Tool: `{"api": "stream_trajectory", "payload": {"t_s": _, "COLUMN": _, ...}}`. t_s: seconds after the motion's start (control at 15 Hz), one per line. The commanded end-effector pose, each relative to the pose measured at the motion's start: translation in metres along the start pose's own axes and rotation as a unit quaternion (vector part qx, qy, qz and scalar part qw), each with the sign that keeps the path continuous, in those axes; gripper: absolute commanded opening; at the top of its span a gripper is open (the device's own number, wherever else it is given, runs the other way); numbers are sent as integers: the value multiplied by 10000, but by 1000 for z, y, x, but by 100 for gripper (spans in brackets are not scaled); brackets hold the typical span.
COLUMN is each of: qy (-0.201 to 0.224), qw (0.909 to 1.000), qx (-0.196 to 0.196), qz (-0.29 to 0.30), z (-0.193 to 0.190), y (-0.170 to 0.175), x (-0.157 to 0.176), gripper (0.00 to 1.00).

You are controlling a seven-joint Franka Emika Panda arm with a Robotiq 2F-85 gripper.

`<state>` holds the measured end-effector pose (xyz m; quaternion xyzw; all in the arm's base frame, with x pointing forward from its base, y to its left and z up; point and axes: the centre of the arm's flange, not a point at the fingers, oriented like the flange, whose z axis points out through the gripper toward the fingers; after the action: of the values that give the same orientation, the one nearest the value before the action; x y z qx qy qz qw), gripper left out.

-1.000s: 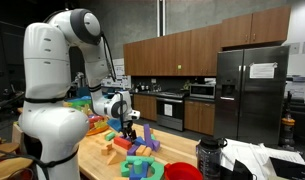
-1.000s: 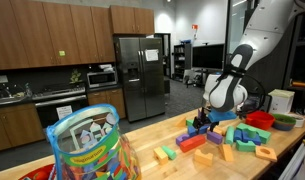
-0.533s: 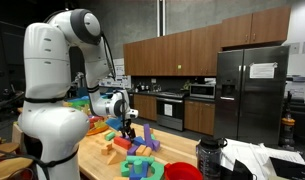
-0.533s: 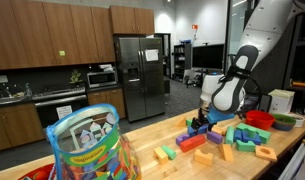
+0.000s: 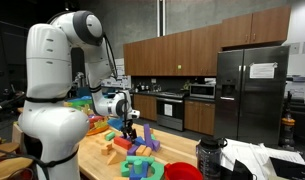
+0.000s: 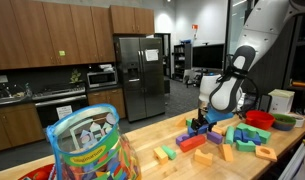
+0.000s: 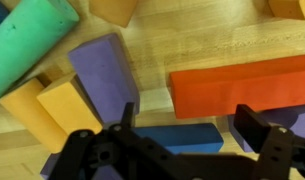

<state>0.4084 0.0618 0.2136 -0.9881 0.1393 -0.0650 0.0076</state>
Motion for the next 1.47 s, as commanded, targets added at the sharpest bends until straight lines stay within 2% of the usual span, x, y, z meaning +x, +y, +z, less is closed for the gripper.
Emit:
{"api": "stream_trajectory", "payload": {"t_s": 0.0, "qy": -28, "qw": 9998, "qx": 8, "qz": 179, "z": -5, "y": 19, "x": 18, "gripper": 100}}
{"api": "stream_trajectory", "payload": {"t_s": 0.27, "qy": -15, "qw": 9993, "qx": 93, "qz": 364, "z": -11, "y": 38, "x": 30, "gripper": 100}}
{"api": "stream_trajectory", "payload": {"t_s": 1.07, "qy": -574, "qw": 9944, "qx": 510, "qz": 722, "z": 6, "y": 92, "x": 36, "gripper": 100}}
{"api": "stream_trajectory", "payload": {"t_s": 1.4, "qy": -611, "qw": 9941, "qx": 492, "qz": 753, "z": 4, "y": 94, "x": 37, "gripper": 100}}
